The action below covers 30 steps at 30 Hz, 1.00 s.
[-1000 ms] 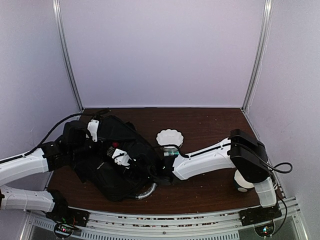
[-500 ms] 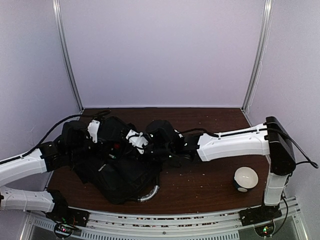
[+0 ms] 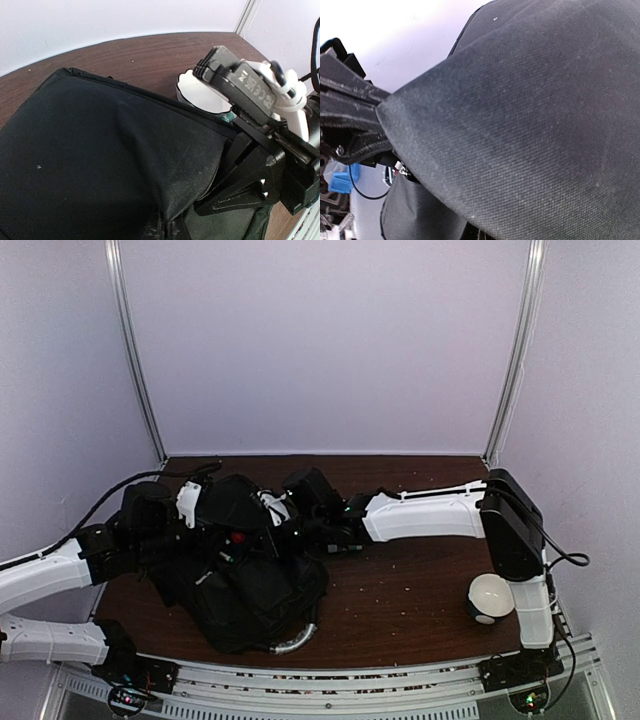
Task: Pack the student bag
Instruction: Adjust the pen in the second largest pocket of the bag.
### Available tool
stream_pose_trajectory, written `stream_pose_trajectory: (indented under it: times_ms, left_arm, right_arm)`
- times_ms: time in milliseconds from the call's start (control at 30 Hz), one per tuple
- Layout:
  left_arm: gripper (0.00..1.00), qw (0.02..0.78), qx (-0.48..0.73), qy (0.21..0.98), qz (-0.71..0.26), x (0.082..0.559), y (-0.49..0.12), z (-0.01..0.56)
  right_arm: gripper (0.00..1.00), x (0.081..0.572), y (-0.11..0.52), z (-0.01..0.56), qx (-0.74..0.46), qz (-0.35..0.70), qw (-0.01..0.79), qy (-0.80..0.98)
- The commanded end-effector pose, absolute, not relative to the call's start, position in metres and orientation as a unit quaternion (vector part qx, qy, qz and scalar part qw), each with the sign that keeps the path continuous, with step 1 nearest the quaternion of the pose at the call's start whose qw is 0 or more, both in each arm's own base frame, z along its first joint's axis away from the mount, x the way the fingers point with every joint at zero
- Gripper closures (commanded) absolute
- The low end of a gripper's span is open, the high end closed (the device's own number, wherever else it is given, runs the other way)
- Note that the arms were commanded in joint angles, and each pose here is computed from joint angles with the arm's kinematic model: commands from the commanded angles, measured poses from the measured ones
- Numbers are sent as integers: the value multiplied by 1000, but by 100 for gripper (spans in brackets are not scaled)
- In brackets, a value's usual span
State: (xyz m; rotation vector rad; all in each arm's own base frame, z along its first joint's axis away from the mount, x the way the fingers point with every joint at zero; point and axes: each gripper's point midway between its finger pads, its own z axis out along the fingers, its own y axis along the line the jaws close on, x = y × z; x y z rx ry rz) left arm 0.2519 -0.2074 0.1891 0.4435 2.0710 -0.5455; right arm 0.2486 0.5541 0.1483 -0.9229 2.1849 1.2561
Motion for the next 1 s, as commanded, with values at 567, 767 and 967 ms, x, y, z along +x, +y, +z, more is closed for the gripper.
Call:
stream_pose_trajectory:
  times_ms: [567,767,967]
  left_arm:
    - [100,535,171,769,-306,258,-230,258]
    - [100,534,169,769,-307,259,-231,256]
    - [100,540,167,771,-293,259,-225,256]
  right_arm:
    - [100,272,573,106,-313,367,251,839]
    - [100,270,589,133,-337,418,269,799]
    - [97,220,578,162,-405,494,210,740]
